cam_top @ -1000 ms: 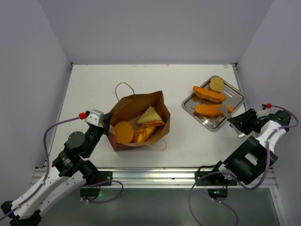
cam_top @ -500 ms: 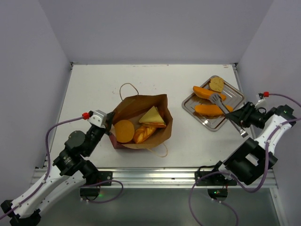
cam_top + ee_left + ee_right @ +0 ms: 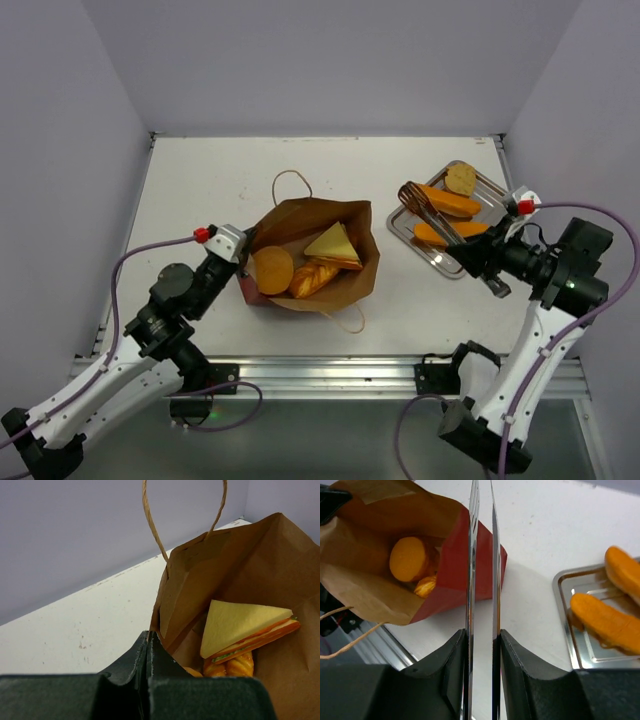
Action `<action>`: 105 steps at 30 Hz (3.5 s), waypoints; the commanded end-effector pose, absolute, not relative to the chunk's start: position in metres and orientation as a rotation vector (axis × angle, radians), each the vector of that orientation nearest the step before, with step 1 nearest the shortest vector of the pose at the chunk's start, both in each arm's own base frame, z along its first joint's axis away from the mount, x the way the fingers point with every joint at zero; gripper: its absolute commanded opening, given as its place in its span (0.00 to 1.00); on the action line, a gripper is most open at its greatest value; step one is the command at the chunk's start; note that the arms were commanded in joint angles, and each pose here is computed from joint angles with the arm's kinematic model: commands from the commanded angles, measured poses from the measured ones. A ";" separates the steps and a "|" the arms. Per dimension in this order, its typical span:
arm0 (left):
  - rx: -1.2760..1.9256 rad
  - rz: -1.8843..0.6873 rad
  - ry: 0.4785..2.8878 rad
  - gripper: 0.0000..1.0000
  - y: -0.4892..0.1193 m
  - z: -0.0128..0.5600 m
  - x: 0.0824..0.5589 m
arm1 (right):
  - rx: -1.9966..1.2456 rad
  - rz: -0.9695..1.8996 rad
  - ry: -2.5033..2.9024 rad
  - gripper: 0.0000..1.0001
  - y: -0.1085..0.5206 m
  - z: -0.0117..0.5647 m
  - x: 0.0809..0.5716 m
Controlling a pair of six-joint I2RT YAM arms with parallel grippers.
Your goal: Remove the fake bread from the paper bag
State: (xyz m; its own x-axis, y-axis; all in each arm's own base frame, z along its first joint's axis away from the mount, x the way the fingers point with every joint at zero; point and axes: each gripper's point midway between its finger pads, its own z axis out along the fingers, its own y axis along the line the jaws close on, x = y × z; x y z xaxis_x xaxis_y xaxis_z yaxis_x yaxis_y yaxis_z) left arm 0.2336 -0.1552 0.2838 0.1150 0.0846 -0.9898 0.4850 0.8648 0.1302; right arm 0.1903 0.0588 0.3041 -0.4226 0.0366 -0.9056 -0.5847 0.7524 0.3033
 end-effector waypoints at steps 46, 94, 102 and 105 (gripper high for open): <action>0.560 -0.090 1.234 0.00 -0.161 0.352 0.263 | -1.561 0.352 1.934 0.27 0.161 0.284 0.181; 0.385 -0.643 1.402 0.00 -0.197 0.298 0.228 | -1.437 -0.270 1.746 0.33 0.198 0.237 0.261; 0.383 -0.642 1.406 0.00 -0.197 0.298 0.229 | -1.500 -0.275 1.773 0.39 0.202 0.220 0.260; 0.385 -0.641 1.407 0.00 -0.197 0.297 0.229 | -1.506 -0.261 1.779 0.40 0.204 0.218 0.259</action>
State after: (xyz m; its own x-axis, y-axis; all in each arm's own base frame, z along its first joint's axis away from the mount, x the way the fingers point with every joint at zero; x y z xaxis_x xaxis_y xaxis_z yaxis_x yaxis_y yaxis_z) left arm 0.2312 -0.1952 0.2625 -0.0174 -0.1113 -0.9936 0.6021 0.7922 -0.0993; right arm 0.2541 0.2019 0.2120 -0.0184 -0.9062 -0.4225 -0.7664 0.2842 -0.5761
